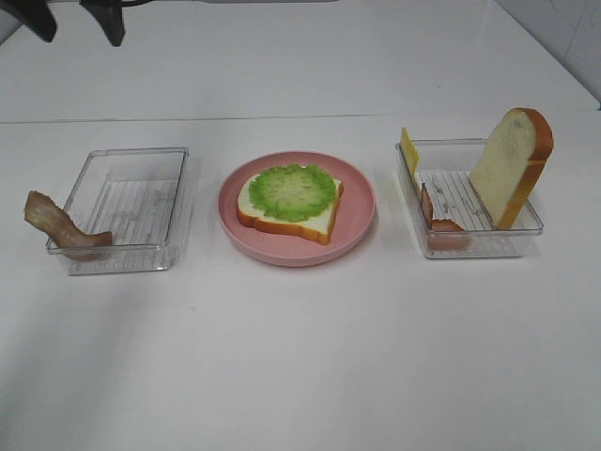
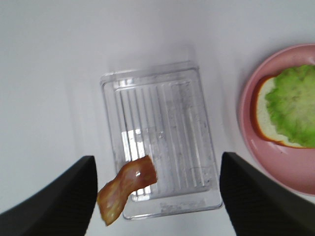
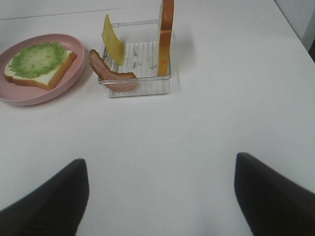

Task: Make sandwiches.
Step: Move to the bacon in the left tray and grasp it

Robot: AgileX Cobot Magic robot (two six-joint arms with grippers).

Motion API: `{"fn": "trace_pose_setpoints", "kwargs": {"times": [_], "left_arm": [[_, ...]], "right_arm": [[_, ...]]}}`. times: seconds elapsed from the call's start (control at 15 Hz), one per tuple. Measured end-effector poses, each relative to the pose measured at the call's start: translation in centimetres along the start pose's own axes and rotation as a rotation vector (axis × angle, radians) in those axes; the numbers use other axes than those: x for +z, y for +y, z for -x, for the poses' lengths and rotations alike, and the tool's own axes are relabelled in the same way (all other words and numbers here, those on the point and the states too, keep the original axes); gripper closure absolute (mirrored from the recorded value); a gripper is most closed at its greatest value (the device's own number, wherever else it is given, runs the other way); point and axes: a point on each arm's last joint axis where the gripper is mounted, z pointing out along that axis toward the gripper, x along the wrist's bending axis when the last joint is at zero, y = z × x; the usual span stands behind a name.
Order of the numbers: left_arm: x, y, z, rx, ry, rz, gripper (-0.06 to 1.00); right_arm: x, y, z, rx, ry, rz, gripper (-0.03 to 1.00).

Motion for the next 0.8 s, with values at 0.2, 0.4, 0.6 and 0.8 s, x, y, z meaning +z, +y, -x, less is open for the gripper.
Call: {"fn": "trace_pose_setpoints", "kwargs": {"times": [0.2, 0.4, 0.6, 0.8], "left_arm": [[0.1, -2.0, -2.9, -0.069, 0.04, -0.068, 0.28], [1.8, -4.8, -5.1, -0.116, 0.078, -0.182, 0.28], [4.6, -7.8, -6.5, -0.156, 0.112, -0.324, 0.28], [6.1, -8.7, -6.5, -0.157, 0.117, -0.367, 0.28]], "right_arm": [[0.0, 0.0, 0.0, 0.0, 0.0, 0.0, 0.2], [0.0, 0.0, 0.0, 0.0, 0.0, 0.0, 0.2], [0.0, 0.0, 0.0, 0.0, 0.0, 0.0, 0.2], [0.0, 0.0, 0.0, 0.0, 0.0, 0.0, 0.2]]}}
